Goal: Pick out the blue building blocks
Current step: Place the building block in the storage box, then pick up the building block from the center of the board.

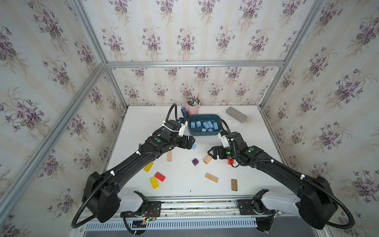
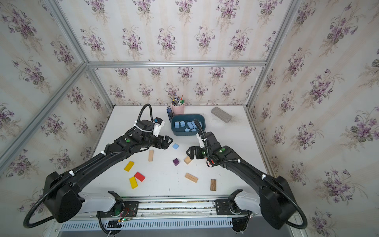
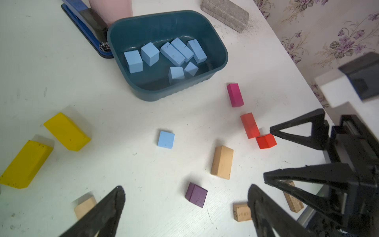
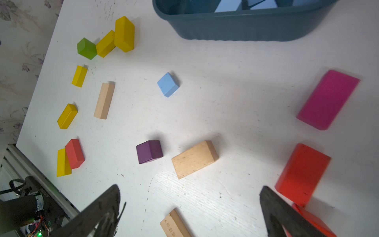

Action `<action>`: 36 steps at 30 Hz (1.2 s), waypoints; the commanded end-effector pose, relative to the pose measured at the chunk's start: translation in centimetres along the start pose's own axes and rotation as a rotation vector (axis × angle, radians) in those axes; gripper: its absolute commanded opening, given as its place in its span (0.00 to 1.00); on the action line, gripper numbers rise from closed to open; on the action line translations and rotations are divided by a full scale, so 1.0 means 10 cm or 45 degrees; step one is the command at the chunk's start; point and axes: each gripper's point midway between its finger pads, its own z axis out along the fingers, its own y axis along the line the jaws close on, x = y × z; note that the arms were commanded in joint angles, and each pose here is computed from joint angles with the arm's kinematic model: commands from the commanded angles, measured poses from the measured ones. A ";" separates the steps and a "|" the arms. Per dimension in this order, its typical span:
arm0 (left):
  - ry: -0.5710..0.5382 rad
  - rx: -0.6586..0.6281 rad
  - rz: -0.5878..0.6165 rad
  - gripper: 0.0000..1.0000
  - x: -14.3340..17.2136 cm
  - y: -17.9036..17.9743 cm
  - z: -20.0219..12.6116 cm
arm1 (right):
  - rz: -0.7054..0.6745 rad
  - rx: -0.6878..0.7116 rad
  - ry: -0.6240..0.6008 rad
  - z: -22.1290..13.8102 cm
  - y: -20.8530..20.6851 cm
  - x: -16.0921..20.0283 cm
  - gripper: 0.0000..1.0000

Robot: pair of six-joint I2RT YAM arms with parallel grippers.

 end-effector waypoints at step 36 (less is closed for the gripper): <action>-0.316 0.199 -0.117 0.99 0.77 0.07 -0.43 | -0.401 0.202 0.288 1.63 0.33 -0.37 0.55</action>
